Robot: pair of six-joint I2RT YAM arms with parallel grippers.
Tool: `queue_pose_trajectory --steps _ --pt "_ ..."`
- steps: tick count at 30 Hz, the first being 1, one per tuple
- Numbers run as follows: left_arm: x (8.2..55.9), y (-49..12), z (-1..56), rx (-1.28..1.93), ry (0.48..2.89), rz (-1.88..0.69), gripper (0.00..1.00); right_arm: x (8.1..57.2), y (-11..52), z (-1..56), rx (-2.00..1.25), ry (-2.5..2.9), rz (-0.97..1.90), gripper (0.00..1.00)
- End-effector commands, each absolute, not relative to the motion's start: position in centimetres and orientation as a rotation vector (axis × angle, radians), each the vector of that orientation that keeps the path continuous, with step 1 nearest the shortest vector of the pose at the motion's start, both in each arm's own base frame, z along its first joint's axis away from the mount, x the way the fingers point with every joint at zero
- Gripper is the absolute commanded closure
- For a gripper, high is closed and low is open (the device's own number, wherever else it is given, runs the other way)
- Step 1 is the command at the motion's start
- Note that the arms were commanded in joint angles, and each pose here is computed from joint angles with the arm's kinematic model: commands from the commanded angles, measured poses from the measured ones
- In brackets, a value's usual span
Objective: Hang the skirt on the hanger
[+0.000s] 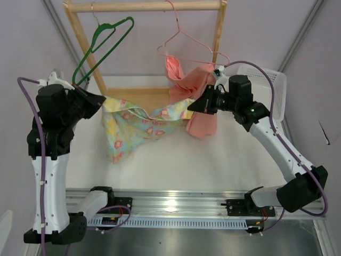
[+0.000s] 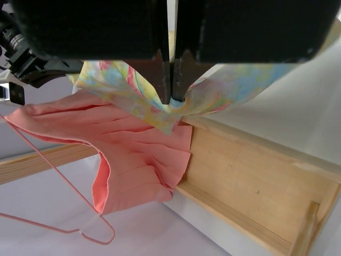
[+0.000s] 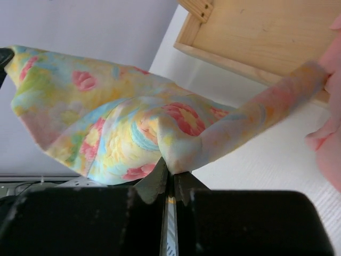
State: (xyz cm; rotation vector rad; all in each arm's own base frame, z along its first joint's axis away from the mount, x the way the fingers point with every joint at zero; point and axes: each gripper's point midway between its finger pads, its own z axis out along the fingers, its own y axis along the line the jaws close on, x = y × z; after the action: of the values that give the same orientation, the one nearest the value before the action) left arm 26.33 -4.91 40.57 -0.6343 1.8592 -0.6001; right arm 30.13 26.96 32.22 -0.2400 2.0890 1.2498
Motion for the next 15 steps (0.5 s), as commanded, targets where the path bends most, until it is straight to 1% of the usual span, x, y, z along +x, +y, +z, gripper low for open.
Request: queue_pose_trajectory --steps 1,4,5,7,8,11,15 --pt "25.4 -4.4 44.6 -0.585 1.761 -0.587 1.00 28.7 27.0 40.0 -0.314 1.834 1.335 0.94" --pt "26.8 -4.3 44.7 -0.603 1.752 -0.590 1.00 29.1 27.4 40.9 -0.278 1.793 1.391 0.97" --pt "27.6 -4.2 44.3 -0.614 1.758 -0.589 1.00 29.4 27.6 41.8 -0.275 1.746 1.410 0.99" --pt "28.7 -3.9 43.9 -0.641 1.753 -0.575 1.00 29.7 27.8 41.4 -0.216 1.738 1.445 1.00" --pt "29.3 -3.0 44.0 -0.672 1.743 -0.549 1.00 29.3 27.9 42.8 -0.214 1.660 1.448 1.00" --pt "29.8 -2.7 44.7 -0.674 1.714 -0.549 1.00 28.4 28.4 41.6 -0.182 1.660 1.424 1.00" --pt "30.0 -3.2 44.0 -0.667 1.739 -0.568 1.00 26.9 28.8 38.7 -0.151 1.720 1.410 1.00"
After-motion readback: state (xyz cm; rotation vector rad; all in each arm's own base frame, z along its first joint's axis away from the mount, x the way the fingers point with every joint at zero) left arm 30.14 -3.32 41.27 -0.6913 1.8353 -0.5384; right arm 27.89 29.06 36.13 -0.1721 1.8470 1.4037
